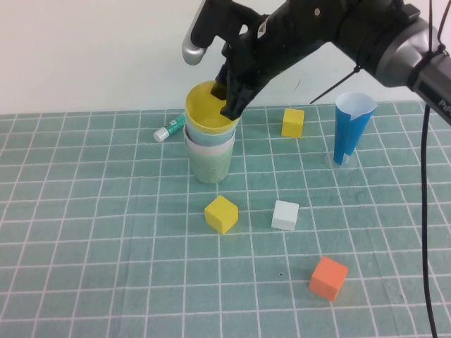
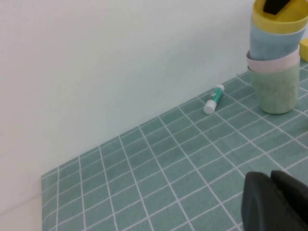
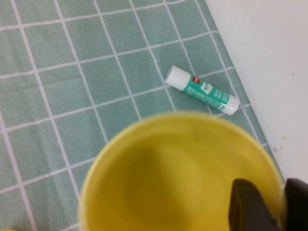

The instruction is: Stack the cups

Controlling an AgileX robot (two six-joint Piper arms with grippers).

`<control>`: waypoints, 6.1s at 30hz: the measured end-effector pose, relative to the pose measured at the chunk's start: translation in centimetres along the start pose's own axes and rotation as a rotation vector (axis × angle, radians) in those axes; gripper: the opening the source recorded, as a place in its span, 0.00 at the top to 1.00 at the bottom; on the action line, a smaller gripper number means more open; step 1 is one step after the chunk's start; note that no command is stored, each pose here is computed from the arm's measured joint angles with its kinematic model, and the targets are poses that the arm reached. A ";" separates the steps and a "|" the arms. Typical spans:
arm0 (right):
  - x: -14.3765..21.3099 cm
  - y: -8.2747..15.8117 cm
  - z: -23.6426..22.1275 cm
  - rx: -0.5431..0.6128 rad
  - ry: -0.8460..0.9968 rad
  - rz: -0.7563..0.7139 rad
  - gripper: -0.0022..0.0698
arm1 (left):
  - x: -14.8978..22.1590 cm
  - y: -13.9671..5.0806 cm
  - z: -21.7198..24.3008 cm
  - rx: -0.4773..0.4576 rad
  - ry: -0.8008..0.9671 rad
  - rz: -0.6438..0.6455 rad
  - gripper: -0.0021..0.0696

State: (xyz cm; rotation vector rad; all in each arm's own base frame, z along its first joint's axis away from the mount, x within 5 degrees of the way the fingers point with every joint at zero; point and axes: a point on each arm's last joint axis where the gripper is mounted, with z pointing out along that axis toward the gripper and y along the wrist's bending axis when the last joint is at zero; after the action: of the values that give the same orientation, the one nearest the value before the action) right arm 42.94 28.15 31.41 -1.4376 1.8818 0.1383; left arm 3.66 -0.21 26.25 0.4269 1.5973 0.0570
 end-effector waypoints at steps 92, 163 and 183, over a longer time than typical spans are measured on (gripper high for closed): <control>27.4 25.1 -27.0 0.452 -0.225 0.401 0.97 | 8.0 -2.8 2.2 -0.011 0.238 -0.272 0.97; 29.6 25.8 -28.8 0.800 -0.153 0.719 0.97 | 8.0 -2.6 2.3 -0.078 0.195 -0.409 0.97; 34.4 27.6 -23.0 0.817 -0.050 0.654 0.97 | 8.0 -2.6 2.3 -0.078 0.195 -0.409 0.97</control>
State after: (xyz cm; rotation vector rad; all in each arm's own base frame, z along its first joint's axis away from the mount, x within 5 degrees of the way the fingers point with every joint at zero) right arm 4.76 -0.42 17.26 -0.2591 1.9554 -0.2594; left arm 5.24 -0.70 17.68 0.0283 1.8410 -0.1543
